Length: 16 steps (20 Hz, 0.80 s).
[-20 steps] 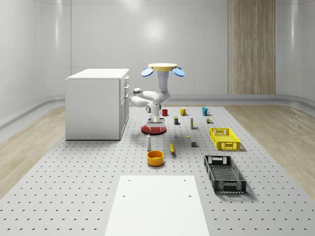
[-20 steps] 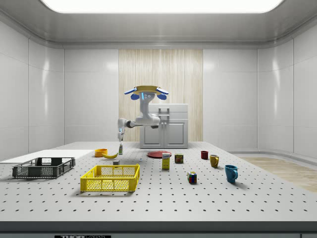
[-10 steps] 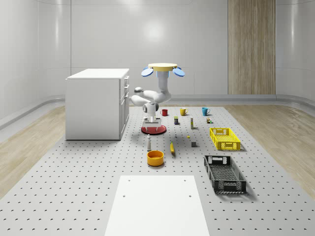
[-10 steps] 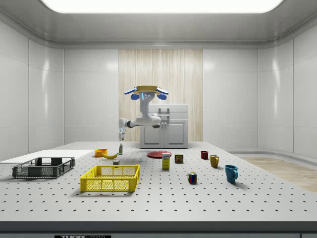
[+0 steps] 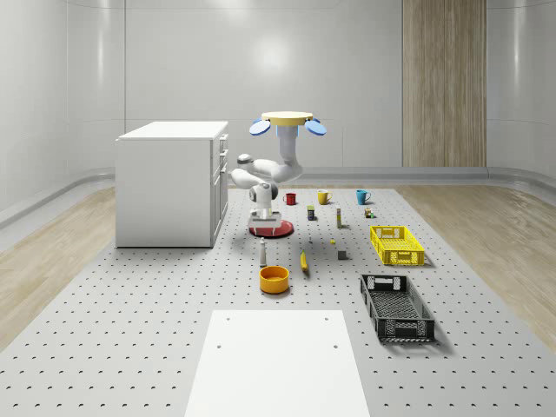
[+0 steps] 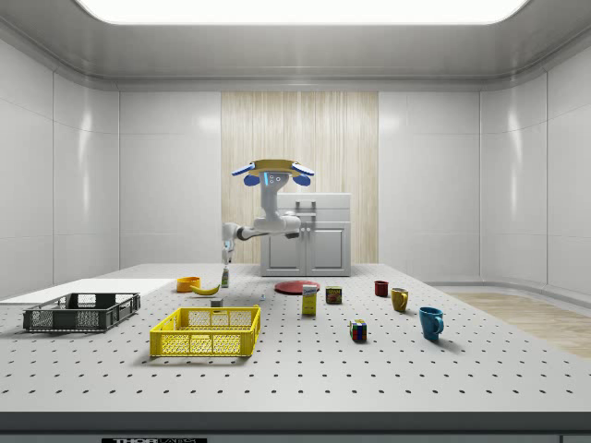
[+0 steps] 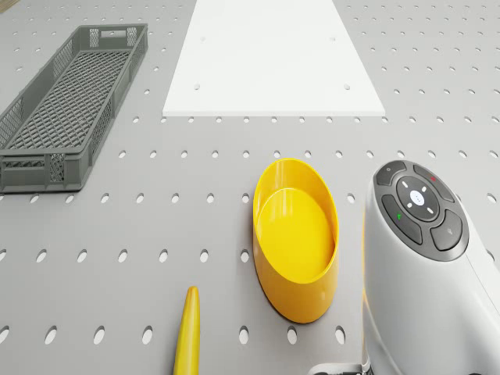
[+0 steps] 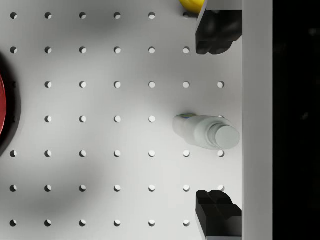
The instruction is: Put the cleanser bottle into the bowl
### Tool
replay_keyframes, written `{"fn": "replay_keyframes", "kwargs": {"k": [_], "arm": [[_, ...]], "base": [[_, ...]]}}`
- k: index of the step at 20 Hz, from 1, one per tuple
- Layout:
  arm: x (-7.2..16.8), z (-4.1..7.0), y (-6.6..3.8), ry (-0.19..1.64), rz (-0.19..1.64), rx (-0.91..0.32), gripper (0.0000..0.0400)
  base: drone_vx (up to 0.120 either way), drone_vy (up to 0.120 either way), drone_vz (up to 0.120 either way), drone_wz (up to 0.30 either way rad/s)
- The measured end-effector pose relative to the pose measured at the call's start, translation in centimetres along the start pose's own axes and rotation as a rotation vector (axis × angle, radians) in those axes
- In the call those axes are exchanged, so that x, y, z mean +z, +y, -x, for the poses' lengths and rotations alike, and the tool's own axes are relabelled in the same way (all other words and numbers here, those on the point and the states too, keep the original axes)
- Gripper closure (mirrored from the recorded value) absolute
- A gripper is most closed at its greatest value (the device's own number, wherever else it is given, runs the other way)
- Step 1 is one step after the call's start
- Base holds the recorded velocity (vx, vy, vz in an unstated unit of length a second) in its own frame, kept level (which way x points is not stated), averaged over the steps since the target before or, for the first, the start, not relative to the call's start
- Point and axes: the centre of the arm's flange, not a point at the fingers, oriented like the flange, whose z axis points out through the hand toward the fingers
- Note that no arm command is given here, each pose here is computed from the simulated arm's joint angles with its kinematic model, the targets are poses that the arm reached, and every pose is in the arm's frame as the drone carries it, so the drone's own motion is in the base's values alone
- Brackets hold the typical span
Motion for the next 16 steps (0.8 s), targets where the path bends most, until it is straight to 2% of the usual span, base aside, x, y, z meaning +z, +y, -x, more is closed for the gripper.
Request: {"fn": "replay_keyframes", "kwargs": {"k": [10, 16], "arm": [[2.3, -0.3, 0.3, 0.000, 0.000, 0.000, 0.0000], [2.7, -0.7, -0.1, 0.000, 0.000, 0.000, 0.0000]], "base": [[0.000, 0.000, 0.000, 0.000], [0.000, 0.000, 0.000, 0.000]]}}
